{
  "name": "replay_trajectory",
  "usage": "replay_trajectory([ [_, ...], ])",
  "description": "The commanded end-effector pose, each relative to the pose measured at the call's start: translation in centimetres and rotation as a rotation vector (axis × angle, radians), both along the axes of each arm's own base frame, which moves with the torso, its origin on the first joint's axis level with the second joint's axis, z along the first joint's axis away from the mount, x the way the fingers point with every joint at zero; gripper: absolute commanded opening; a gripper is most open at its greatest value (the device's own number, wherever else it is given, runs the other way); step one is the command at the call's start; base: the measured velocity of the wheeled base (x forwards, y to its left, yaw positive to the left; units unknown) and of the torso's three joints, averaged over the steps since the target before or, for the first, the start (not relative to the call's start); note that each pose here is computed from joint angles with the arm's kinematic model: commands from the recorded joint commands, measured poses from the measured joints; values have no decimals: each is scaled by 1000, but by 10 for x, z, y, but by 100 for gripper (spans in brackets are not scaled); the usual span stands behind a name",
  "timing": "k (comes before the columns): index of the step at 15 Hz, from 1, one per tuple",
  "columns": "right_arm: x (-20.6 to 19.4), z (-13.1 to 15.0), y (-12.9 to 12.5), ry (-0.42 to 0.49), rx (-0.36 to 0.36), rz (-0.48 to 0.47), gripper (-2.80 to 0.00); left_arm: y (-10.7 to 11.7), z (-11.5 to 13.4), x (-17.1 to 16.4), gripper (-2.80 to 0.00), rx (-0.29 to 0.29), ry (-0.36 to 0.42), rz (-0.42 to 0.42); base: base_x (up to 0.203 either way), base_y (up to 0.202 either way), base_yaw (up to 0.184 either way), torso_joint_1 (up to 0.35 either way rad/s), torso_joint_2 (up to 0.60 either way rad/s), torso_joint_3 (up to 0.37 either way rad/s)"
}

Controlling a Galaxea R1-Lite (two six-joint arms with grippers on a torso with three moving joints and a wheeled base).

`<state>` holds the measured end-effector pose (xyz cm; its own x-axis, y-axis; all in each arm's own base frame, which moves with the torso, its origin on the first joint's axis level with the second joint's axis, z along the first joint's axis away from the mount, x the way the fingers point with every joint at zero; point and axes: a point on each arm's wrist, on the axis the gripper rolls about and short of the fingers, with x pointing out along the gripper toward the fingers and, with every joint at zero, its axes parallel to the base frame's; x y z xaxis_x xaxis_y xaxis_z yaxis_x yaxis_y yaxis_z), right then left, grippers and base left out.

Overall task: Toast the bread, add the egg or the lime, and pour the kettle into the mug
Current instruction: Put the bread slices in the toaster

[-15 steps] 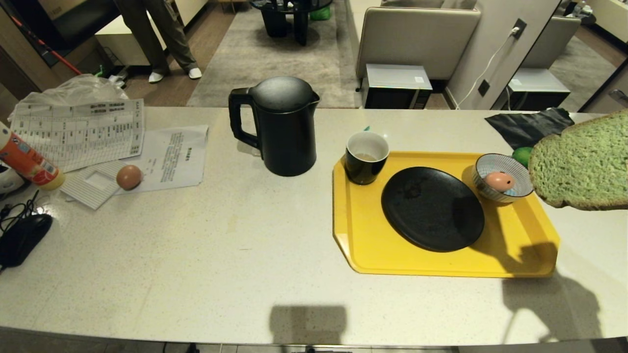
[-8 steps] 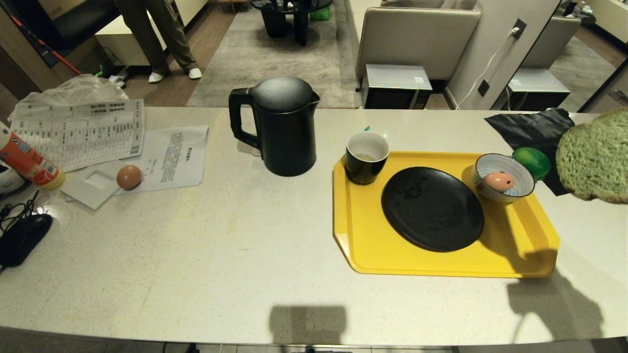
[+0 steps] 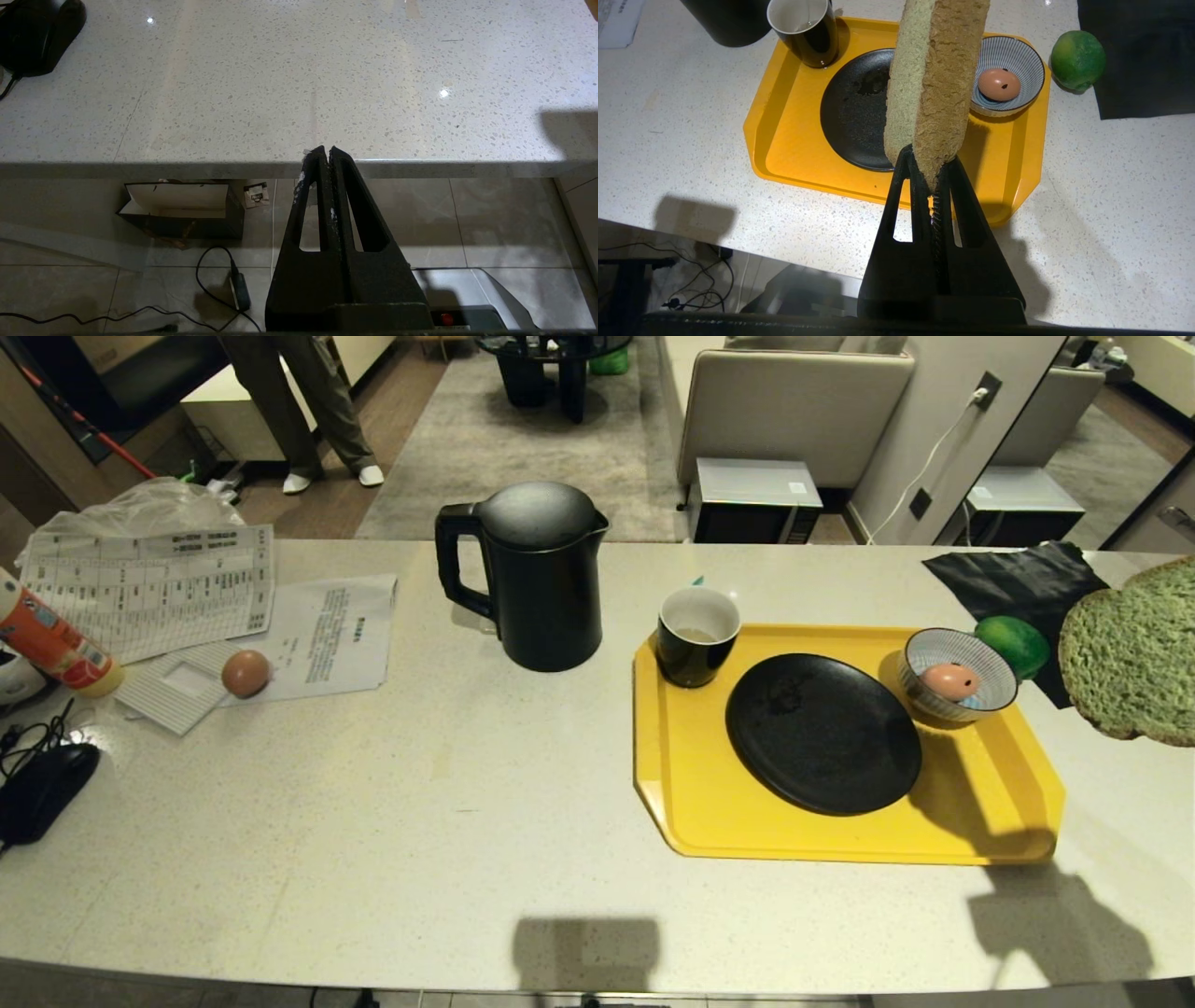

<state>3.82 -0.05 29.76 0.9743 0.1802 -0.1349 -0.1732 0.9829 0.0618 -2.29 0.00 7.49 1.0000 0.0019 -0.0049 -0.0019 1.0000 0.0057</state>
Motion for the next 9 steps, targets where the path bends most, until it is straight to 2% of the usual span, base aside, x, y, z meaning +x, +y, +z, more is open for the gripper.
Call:
replay_trajectory([
  [1, -1, 0, 0, -2, -1, 3, -280, 0, 0, 0, -280, 0, 0, 0, 0, 0, 0, 0, 0, 0],
  [9, -6, 1, 2, -21, -24, 4, -280, 0, 0, 0, -280, 0, 1, 1, 0, 0, 0, 0, 0, 0],
])
